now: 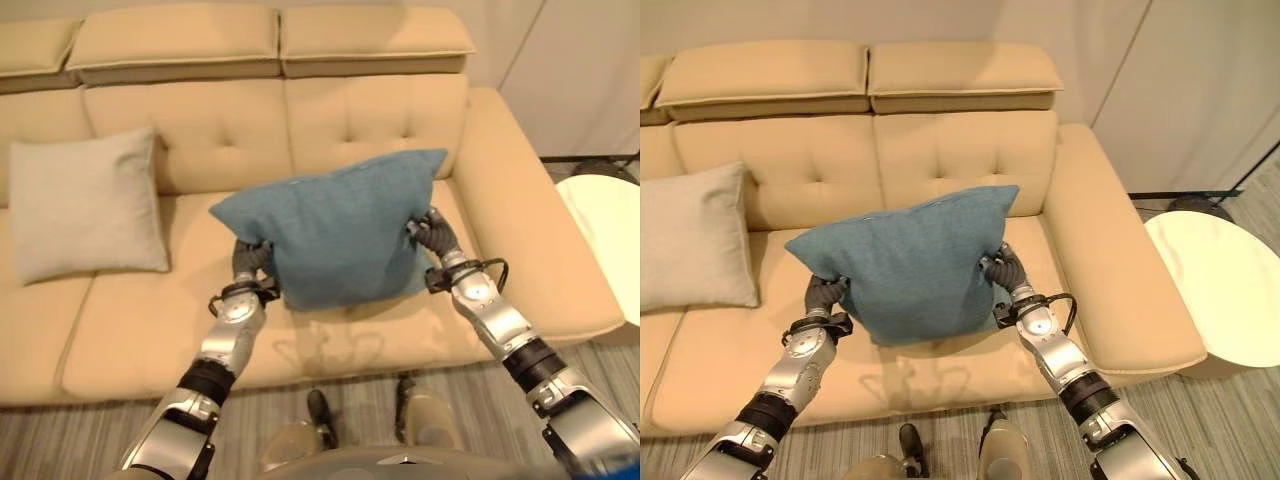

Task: Pick up all the scattered cushions and arrange them neatly on the sofa.

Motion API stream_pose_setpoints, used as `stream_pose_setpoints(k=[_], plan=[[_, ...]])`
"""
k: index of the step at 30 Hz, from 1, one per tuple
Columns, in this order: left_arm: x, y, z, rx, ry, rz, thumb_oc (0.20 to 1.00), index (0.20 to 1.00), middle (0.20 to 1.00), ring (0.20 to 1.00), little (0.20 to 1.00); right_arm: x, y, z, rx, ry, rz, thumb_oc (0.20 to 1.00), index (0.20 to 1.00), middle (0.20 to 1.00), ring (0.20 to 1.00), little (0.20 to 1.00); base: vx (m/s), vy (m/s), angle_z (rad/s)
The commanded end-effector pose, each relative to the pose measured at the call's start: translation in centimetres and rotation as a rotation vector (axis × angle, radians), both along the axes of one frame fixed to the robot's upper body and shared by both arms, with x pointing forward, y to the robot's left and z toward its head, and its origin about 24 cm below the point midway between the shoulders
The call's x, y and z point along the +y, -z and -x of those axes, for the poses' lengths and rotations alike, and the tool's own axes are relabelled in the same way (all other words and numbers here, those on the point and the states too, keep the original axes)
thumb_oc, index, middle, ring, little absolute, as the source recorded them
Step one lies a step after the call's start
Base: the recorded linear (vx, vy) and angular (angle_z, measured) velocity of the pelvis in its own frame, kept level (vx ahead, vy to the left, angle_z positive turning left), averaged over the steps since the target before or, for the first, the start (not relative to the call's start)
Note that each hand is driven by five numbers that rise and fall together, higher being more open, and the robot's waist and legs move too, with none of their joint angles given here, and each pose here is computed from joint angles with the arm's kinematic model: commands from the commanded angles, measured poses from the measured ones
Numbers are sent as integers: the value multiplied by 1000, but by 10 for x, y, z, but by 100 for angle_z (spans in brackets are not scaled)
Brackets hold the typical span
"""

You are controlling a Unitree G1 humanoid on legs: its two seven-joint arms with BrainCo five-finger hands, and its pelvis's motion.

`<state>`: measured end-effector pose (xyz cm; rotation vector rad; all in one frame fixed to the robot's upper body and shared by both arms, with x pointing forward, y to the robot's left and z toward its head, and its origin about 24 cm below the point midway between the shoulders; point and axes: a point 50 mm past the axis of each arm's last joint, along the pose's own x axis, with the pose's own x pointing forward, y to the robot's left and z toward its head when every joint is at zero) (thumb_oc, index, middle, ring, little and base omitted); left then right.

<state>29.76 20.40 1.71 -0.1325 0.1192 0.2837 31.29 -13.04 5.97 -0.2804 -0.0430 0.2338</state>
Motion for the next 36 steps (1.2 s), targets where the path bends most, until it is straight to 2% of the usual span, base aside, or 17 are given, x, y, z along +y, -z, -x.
stream_pose_setpoints(k=[1, 14, 19, 25, 36], plan=[[-72, -54, -17, -294, 283, 30, 200, 200, 200, 200, 200, 52, -65, -2, -280, -209, -135, 200, 200, 200, 200, 200, 185, -71, 28], [-82, -81, -30, -383, 325, 14, 200, 200, 200, 200, 200, 41, -78, -5, -351, -198, -71, 200, 200, 200, 200, 200, 61, -85, 14], [-78, -118, -46, -497, 286, -28, 200, 200, 200, 200, 200, 40, -106, -14, -457, -177, -30, 200, 200, 200, 200, 200, -82, -8, 7], [-68, -173, -68, -633, 210, -93, 200, 200, 200, 200, 200, 60, -165, -27, -643, -187, 16, 200, 200, 200, 200, 200, -74, 20, 0], [-69, -260, -76, -854, 173, -159, 200, 200, 200, 200, 200, 69, -244, -43, -832, -105, 93, 200, 200, 200, 200, 200, -19, -47, 8]])
